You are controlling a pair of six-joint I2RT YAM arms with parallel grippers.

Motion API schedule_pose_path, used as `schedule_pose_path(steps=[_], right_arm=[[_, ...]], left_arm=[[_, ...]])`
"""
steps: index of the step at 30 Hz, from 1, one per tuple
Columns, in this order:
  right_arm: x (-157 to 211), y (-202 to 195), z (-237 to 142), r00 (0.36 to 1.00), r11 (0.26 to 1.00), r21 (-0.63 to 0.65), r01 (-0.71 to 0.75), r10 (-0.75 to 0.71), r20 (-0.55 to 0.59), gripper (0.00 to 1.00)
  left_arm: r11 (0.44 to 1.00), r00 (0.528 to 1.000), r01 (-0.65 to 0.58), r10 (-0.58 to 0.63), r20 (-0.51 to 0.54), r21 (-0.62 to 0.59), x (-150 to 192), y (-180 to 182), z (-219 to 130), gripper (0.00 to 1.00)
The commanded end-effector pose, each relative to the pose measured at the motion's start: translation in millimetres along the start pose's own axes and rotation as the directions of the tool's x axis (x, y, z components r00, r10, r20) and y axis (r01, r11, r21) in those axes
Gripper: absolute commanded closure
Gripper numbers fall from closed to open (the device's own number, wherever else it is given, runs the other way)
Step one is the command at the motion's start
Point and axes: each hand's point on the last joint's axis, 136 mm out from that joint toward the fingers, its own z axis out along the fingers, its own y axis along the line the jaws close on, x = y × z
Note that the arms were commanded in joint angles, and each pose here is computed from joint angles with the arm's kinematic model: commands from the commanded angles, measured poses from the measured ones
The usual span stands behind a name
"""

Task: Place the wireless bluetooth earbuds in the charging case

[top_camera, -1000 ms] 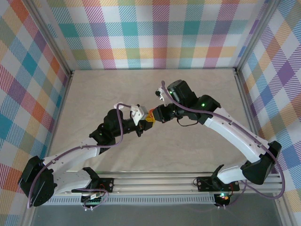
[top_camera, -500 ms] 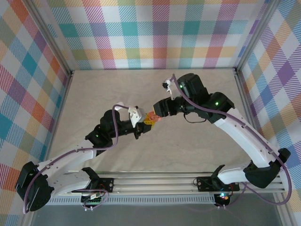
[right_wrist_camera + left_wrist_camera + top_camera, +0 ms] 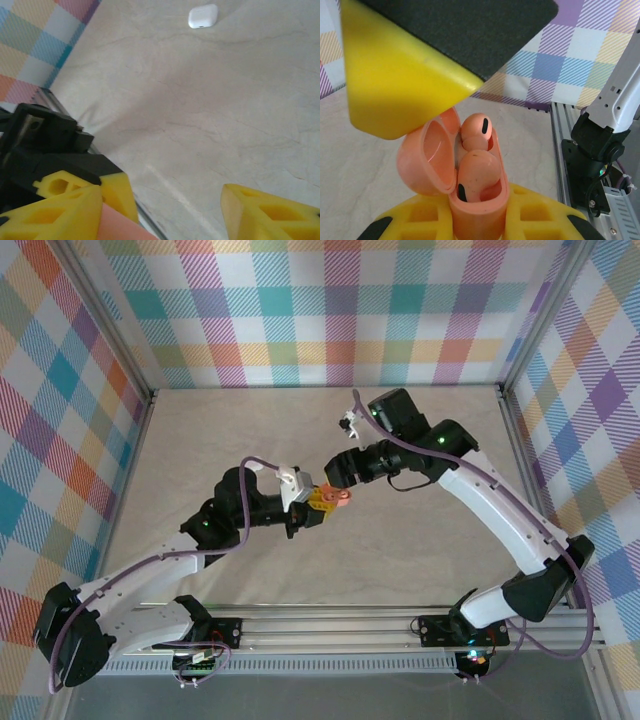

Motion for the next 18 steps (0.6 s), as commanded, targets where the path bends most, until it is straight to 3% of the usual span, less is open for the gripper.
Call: schedule_pose_path(steps=[1,10,18], right_arm=[[3.3,23.8,-0.2,1.0,0.987,-0.16,0.018,-0.021,-0.016,0.38],[21.3,29.6,9.4,0.991,0.969,-0.246,0.01,-0.043,-0.13,0.45],[14.9,28.1,-8.8,0.995,0.975,-0.215,0.055,-0.072,-0.075,0.48]], left_arm=[[0.999,0.999,-0.031,0.03,0.022,0.037,-13.0,-6.7,3.8,1.0],[1.0,1.0,-0.021,0.021,0.007,-0.02,-5.6,8.7,7.3,1.0],[0.996,1.0,0.021,-0.02,0.008,-0.085,7.8,27.4,3.1,1.0]])
